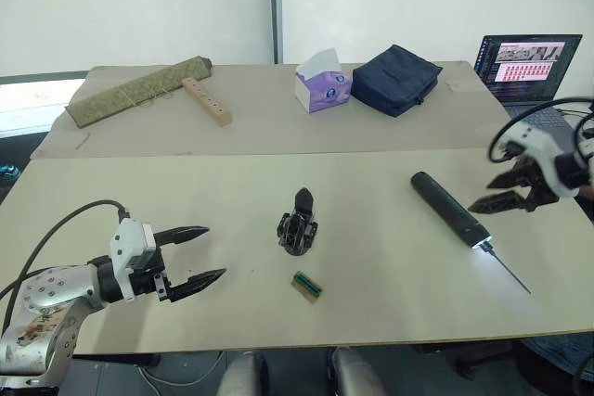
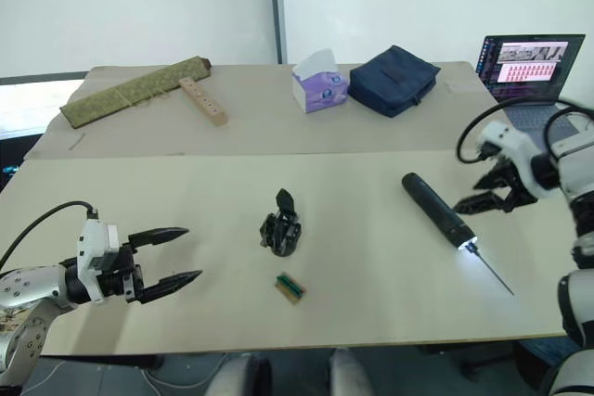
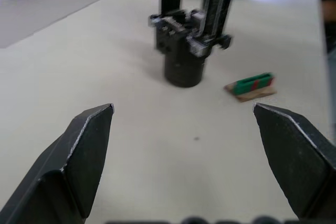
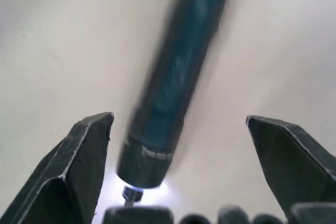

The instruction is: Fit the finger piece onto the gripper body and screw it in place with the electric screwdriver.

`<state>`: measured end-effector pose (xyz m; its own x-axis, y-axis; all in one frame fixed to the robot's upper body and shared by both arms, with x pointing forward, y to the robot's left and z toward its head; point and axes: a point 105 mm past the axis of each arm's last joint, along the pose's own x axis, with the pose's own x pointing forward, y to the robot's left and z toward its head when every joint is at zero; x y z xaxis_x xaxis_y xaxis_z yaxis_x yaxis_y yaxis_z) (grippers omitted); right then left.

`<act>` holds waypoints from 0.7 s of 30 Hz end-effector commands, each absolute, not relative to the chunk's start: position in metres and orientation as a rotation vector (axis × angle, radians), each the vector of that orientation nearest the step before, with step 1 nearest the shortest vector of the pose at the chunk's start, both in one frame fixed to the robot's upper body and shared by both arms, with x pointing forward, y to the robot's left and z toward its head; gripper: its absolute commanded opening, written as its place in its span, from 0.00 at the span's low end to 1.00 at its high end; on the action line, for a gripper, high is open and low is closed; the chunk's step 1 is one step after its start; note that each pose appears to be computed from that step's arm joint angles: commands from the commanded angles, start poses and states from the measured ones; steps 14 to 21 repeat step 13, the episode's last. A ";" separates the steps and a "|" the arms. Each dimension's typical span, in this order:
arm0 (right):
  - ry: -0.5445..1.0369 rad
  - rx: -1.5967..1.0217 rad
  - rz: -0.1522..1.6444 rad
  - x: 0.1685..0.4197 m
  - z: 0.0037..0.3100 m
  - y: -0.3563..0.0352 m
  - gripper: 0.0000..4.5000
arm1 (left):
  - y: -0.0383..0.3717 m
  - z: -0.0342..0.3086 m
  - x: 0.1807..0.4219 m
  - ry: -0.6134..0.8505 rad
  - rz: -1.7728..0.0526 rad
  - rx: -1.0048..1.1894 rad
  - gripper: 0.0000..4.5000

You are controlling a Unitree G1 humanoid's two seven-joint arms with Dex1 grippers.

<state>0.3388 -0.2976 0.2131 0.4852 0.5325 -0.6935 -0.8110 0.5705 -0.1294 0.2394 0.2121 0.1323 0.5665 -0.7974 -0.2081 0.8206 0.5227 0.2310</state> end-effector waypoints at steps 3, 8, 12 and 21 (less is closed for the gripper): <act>0.184 -0.400 1.150 0.303 0.232 -0.234 1.00 | 0.224 0.131 0.234 0.081 -0.934 0.432 1.00; -0.109 -0.501 1.373 0.256 0.196 -0.174 1.00 | 0.233 0.118 0.236 0.118 -0.890 0.503 1.00; -0.165 -0.551 1.394 0.243 0.176 -0.168 1.00 | 0.234 0.118 0.238 0.105 -0.862 0.493 1.00; -0.186 -0.558 1.385 0.241 0.168 -0.167 1.00 | 0.233 0.120 0.238 0.084 -0.862 0.480 1.00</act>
